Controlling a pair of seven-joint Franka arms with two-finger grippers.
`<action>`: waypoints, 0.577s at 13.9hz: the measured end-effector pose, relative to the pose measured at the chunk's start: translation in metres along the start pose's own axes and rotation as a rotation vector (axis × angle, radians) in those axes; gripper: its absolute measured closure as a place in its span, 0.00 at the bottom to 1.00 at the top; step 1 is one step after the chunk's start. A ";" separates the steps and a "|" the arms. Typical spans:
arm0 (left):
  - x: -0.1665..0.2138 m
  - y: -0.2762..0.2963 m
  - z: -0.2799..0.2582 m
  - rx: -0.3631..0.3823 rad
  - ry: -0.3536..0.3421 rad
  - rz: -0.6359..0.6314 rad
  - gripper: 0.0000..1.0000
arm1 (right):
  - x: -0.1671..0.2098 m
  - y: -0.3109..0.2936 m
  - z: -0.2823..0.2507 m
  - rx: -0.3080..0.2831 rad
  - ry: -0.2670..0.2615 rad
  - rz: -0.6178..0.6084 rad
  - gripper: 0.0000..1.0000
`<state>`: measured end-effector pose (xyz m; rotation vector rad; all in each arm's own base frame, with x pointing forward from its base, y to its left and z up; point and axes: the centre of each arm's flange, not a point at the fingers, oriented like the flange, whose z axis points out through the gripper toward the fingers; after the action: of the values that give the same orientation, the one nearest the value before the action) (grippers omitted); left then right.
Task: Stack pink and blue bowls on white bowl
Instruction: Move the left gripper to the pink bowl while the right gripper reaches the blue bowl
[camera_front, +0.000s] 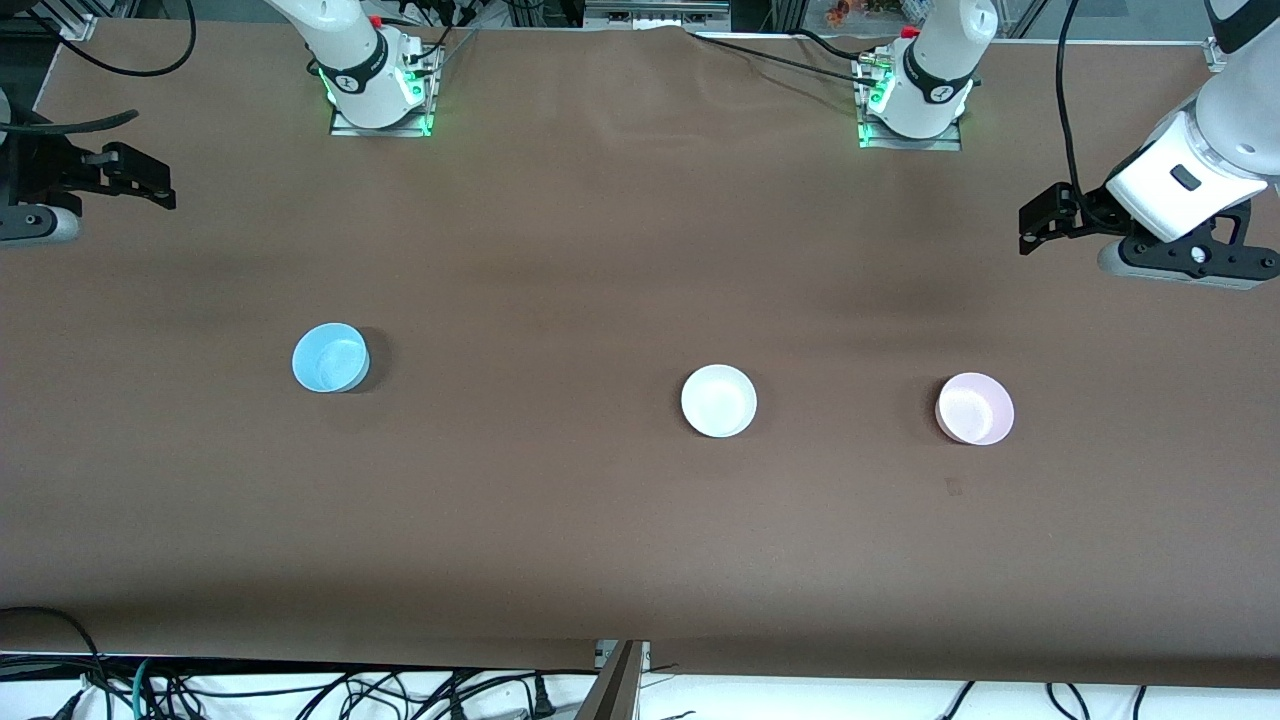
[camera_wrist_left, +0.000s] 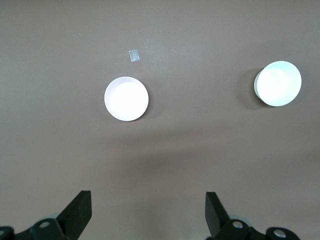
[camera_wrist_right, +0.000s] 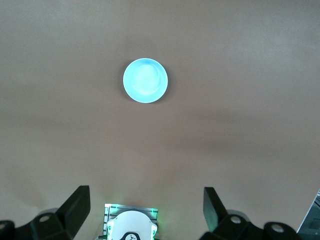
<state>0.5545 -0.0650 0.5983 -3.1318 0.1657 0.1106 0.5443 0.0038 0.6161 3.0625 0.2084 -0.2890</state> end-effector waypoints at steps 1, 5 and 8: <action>0.000 0.000 0.000 0.000 0.000 0.000 0.00 | 0.000 0.000 0.000 0.000 0.000 0.000 0.00; -0.001 0.000 -0.001 0.000 0.001 0.000 0.00 | 0.000 0.000 0.000 0.000 0.000 0.000 0.00; 0.001 -0.011 0.005 -0.002 -0.011 -0.019 0.00 | 0.000 0.000 0.000 0.000 0.000 0.000 0.00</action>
<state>0.5563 -0.0543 0.5934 -3.1330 0.1355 0.1279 0.5444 0.0038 0.6160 3.0625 0.2083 -0.2892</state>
